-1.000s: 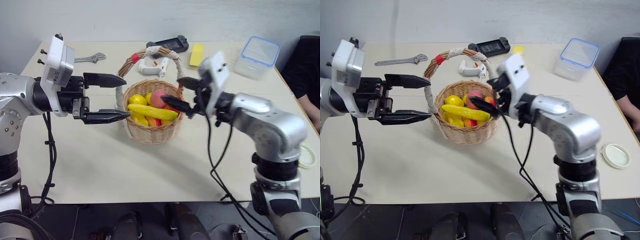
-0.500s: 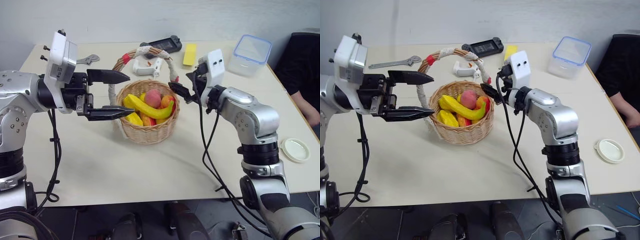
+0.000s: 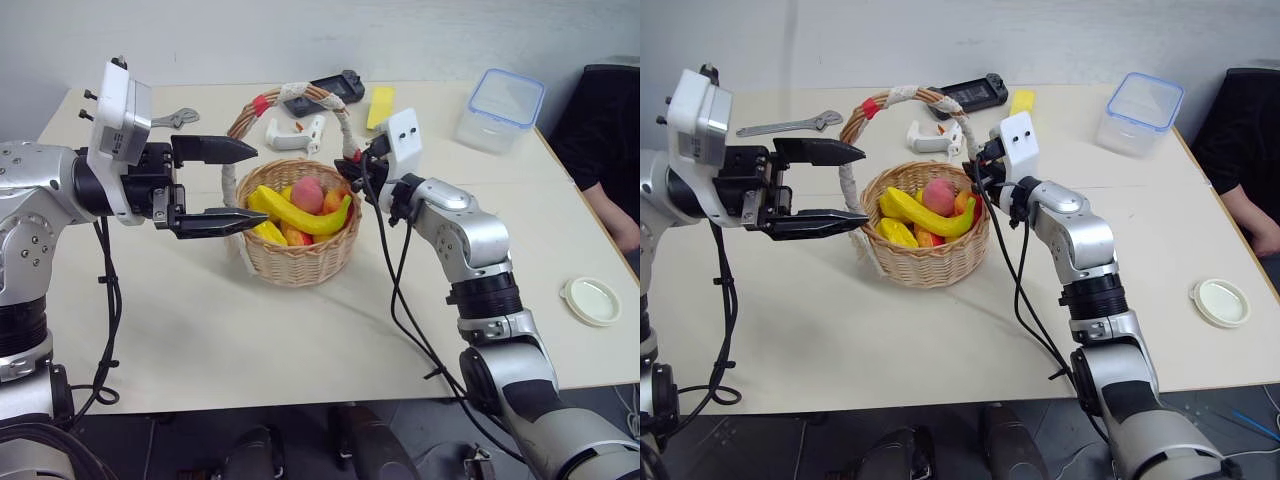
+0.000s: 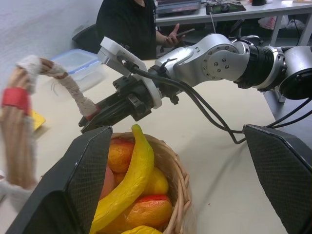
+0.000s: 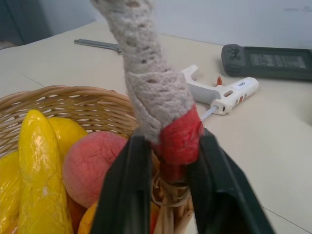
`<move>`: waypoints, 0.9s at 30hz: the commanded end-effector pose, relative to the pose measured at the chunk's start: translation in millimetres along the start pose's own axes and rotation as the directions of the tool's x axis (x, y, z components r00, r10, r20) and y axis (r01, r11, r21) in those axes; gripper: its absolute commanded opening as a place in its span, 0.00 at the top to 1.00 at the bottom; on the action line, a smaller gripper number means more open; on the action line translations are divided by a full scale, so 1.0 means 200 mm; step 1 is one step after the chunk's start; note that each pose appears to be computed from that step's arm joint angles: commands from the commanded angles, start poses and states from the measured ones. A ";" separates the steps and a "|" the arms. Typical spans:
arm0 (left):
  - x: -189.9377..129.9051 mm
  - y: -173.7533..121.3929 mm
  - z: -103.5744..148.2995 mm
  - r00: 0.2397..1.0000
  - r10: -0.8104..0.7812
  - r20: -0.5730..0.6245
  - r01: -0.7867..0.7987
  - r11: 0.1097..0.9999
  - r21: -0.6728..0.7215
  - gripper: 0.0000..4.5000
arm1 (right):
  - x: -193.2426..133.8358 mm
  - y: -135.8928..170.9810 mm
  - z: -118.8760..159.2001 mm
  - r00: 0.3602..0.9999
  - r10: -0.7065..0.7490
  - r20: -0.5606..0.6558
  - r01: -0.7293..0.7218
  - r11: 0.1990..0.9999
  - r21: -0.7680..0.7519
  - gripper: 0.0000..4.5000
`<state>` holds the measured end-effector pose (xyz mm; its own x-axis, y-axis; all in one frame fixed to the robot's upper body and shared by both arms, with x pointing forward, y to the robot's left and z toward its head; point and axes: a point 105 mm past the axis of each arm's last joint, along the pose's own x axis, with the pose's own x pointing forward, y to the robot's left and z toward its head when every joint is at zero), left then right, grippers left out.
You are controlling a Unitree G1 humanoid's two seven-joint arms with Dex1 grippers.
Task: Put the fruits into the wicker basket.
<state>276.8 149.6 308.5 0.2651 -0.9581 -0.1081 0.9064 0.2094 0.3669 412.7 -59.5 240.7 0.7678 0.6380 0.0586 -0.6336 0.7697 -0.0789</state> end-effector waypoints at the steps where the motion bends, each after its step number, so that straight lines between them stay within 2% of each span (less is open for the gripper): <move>1: -0.01 -0.02 0.06 0.999 -0.017 0.043 0.015 0.998 0.057 0.00 | -0.10 -0.04 0.20 0.987 -0.007 0.158 0.017 0.998 -0.063 0.95; 5: 0.00 -0.03 0.07 0.998 -0.034 0.057 0.031 0.998 0.053 0.00 | -0.28 -0.15 0.31 0.971 -0.050 0.232 0.074 0.993 -0.097 0.95; 9: 0.01 -0.03 0.06 0.996 -0.054 0.069 0.052 0.998 0.042 0.00 | -0.55 -0.33 0.36 0.961 -0.162 0.222 0.204 0.962 -0.181 0.95; 15: 0.02 -0.02 0.03 0.995 -0.063 0.082 0.061 0.998 0.029 0.00 | -0.91 -0.58 0.29 0.919 -0.369 0.137 0.392 0.891 -0.231 0.95; 19: 0.04 0.00 0.00 0.994 -0.066 0.088 0.065 0.998 0.005 0.00 | -1.06 -0.71 0.16 0.871 -0.483 0.094 0.492 0.850 -0.189 0.95; 23: 0.05 0.02 -0.01 0.993 -0.064 0.098 0.065 0.998 -0.006 0.00 | -1.13 -0.75 0.05 0.858 -0.510 0.053 0.512 0.843 -0.167 0.95; 27: 0.06 0.02 -0.01 0.990 -0.082 0.112 0.083 0.996 -0.010 0.00 | -1.20 -0.76 0.02 0.858 -0.511 0.044 0.513 0.852 -0.101 0.67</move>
<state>287.9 140.5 298.0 0.1664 -0.9851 -0.0436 0.9404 0.1452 0.3076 334.1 -320.5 225.5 0.9847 0.1573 0.0749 -0.1453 0.9787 -0.1453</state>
